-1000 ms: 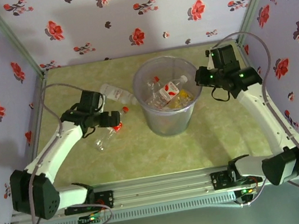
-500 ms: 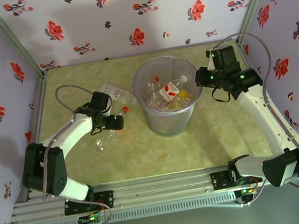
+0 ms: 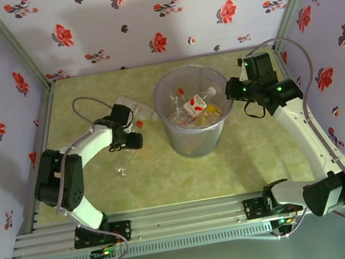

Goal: Put the plastic bottles in the bin

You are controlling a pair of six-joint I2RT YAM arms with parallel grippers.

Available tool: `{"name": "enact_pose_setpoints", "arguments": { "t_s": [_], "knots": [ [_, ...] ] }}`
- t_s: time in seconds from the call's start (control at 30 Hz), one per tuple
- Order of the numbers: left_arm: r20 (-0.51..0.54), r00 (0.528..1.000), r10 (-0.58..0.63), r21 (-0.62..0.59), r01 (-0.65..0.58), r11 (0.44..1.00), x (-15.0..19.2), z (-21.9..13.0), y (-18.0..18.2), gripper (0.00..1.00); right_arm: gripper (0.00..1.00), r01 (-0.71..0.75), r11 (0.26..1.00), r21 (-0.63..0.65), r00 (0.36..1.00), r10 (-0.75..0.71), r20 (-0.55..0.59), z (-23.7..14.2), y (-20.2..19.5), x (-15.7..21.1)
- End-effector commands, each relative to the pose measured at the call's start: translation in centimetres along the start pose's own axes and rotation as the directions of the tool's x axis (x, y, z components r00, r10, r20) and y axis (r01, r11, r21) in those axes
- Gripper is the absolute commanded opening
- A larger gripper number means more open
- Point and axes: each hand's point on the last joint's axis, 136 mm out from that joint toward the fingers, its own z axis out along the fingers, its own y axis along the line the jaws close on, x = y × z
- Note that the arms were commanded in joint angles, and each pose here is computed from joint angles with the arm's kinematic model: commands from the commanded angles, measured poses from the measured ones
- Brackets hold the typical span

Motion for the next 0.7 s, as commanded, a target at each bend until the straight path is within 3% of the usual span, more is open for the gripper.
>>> {"name": "enact_pose_setpoints", "arguments": {
  "t_s": [0.0,0.1,0.37,0.67],
  "knots": [
    [-0.009,1.000,-0.029,0.004,0.029,1.000,-0.5,0.2,0.0,0.64,0.00,-0.009,1.000,0.001,1.000,0.009,0.006,0.1,-0.3,0.0],
    [-0.006,0.999,-0.041,0.004,0.041,0.999,-0.7,0.1,0.0,0.59,0.00,-0.013,1.000,0.000,1.000,0.013,0.006,0.1,-0.4,0.0],
    [0.063,0.996,-0.062,0.022,0.061,0.998,-1.7,-2.8,0.0,0.59,0.00,-0.013,1.000,-0.005,1.000,0.013,0.011,-0.2,-0.3,0.0],
    [0.281,0.953,-0.110,0.090,0.088,0.992,-5.2,-12.0,-0.4,0.59,0.00,-0.020,1.000,-0.006,1.000,0.020,0.013,-0.2,-0.4,0.0]
  ]
}}
